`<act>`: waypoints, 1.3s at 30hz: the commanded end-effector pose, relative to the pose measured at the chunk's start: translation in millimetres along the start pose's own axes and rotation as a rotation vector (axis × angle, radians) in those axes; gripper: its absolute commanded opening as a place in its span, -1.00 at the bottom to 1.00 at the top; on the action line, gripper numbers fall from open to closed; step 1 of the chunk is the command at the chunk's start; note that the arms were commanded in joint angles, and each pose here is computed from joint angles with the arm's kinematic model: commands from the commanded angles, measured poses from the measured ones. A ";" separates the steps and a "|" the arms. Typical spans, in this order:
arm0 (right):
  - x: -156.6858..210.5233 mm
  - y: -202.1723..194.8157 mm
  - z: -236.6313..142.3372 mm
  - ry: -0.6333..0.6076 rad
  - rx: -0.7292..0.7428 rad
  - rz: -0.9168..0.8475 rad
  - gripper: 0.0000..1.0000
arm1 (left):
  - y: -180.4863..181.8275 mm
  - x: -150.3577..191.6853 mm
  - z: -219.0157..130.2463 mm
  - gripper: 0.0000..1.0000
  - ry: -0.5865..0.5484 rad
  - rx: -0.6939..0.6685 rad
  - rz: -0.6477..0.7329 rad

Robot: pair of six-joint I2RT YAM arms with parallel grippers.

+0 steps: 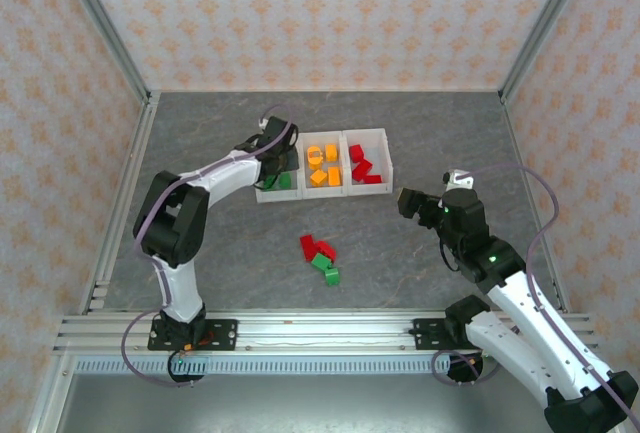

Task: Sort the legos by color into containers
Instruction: Place the lego in the container, then pick up the lego from the middle-left of the table.

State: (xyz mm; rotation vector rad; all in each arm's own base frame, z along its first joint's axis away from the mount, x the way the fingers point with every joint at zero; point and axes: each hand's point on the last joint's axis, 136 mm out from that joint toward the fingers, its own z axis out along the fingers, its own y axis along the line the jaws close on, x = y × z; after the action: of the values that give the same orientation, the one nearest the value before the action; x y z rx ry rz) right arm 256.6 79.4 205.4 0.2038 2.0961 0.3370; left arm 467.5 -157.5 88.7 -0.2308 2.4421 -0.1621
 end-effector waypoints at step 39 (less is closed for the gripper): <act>1.1 1.3 4.7 0.000 -0.008 0.005 0.99 | 3.9 174.9 -135.7 0.98 0.051 0.110 -0.182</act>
State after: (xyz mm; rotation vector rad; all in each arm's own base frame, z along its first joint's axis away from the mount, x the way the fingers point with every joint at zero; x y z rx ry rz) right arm 257.3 81.0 200.0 0.1981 2.1150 0.3342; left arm 255.1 -184.1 96.2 -0.2585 2.4454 -0.3980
